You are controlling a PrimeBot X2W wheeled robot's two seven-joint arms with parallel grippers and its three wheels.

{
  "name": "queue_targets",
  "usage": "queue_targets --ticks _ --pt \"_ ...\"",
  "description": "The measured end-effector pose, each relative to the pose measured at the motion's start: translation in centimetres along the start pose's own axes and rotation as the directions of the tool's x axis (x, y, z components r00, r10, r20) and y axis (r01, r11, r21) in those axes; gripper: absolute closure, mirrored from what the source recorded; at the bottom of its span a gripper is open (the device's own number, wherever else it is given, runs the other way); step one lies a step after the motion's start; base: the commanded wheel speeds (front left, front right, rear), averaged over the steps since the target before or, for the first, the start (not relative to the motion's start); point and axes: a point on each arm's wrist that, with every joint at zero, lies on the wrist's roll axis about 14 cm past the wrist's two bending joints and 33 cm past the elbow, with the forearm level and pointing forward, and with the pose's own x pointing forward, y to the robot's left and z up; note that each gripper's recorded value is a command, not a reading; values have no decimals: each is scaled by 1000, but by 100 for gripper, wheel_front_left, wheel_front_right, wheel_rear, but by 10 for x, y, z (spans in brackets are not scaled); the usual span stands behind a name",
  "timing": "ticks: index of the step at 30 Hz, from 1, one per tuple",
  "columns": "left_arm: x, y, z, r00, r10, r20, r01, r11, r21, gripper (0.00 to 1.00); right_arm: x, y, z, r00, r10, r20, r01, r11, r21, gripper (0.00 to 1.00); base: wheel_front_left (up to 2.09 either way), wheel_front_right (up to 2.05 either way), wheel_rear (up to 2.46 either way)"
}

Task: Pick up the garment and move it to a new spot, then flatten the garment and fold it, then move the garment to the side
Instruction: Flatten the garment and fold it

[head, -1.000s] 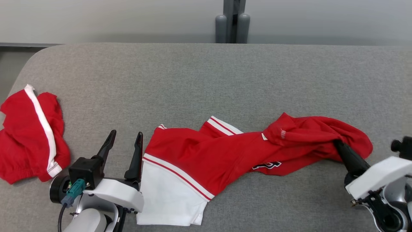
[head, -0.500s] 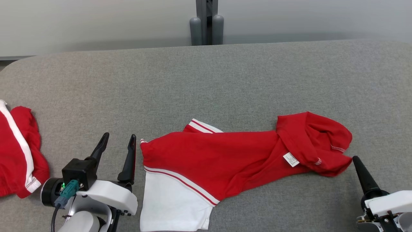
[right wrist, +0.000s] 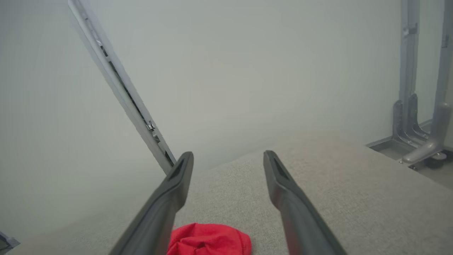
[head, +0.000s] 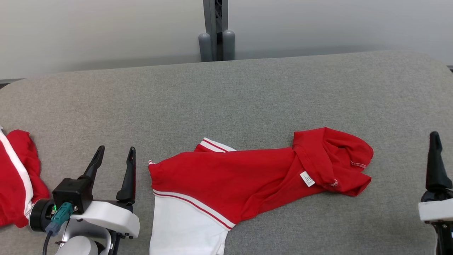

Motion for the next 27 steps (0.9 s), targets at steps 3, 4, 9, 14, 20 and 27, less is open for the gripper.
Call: queue_targets --ticks 3,4,9,14,20,27 --pt "-3 1 7 1000 4 18 -4 1000 3 0 0 33 16 995 97 35 -93 990 -104 0 0 0 0" --pt "-4 1 9 1000 5 26 -5 1000 4 0 -1 43 19 991 127 38 -121 984 -130 0 0 0 0" --pt "-15 1 14 999 14 39 -14 1000 3 0 -16 80 8 975 221 -31 -222 955 -197 0 0 0 0" --pt "-26 3 17 998 29 47 -29 1000 -4 0 -30 94 -6 963 254 -93 -268 941 -208 0 0 0 0" --pt "-41 6 23 997 51 62 -51 999 -7 0 -46 94 -21 956 252 -153 -281 936 -212 0 0 0 0" --pt "-49 11 22 996 74 51 -74 997 0 0 -52 92 -30 952 241 -189 -280 936 -216 0 0 0 0"
